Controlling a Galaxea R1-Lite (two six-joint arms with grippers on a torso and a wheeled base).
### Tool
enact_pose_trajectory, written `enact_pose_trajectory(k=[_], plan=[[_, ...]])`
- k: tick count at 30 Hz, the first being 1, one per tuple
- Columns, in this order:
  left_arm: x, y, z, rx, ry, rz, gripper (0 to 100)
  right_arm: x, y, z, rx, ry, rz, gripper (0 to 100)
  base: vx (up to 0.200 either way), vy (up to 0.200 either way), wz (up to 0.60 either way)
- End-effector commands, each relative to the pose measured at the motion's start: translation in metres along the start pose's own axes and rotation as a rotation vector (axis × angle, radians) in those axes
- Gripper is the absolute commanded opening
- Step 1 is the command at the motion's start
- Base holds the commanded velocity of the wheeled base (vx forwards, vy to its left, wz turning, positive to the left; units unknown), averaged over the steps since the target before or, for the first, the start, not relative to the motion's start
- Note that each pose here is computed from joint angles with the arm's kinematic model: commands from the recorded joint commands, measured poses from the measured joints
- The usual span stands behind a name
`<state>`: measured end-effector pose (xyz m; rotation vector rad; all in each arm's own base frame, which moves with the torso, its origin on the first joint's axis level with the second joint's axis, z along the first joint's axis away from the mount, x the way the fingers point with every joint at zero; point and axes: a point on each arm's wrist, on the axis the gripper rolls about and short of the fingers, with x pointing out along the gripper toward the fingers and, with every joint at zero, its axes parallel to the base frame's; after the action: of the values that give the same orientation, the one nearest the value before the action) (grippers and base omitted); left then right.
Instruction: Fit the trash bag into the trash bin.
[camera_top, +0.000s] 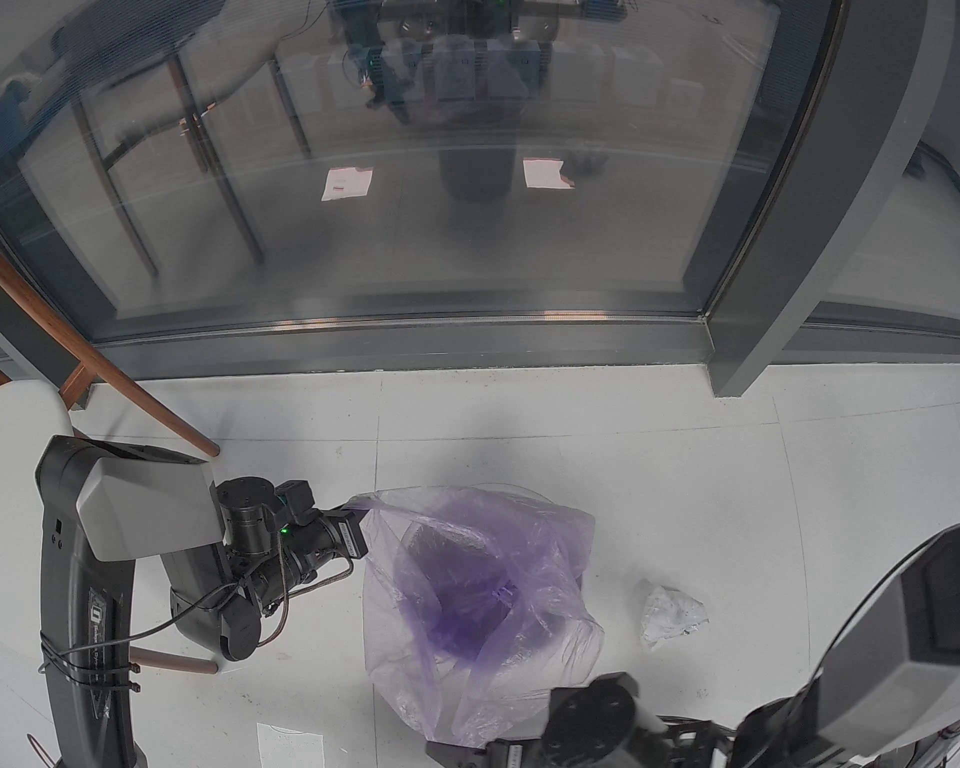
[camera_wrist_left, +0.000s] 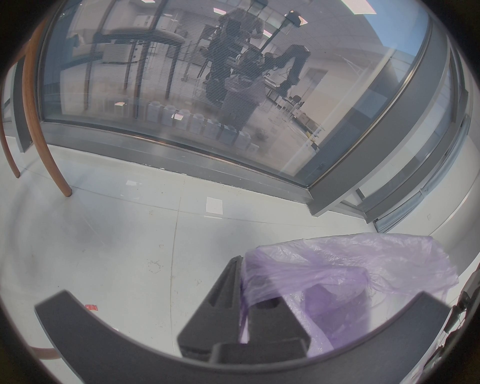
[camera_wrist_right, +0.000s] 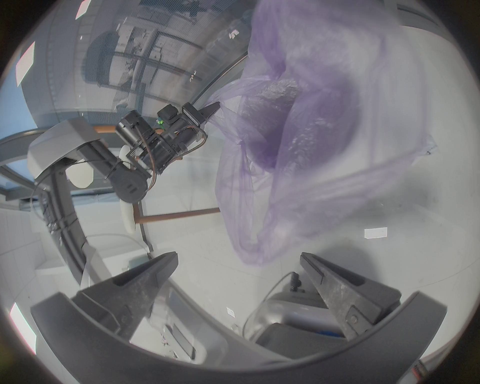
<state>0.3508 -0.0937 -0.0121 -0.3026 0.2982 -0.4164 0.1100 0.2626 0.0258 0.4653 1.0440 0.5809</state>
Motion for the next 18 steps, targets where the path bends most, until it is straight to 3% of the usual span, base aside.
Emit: enact_pose_trajectory(k=[1,6,11,18], plan=[[-0.002,-0.004,0.008,0.006,-0.033,-0.014,0,-0.047,-0.01,0.005,-0.011,-0.022,0.053,100,0.0,0.0,0.0],[-0.004,-0.007,0.012,0.009,-0.042,-0.02,0,-0.059,-0.008,0.023,0.03,-0.093,0.088,100,0.0,0.0,0.0],[-0.006,-0.007,0.012,0.008,-0.037,-0.019,0,-0.052,-0.028,0.056,0.089,-0.188,0.009,100,0.0,0.0,0.0],[-0.013,-0.01,0.016,0.008,-0.039,-0.02,0,-0.052,-0.054,0.086,0.021,-0.241,-0.056,100,0.0,0.0,0.0]])
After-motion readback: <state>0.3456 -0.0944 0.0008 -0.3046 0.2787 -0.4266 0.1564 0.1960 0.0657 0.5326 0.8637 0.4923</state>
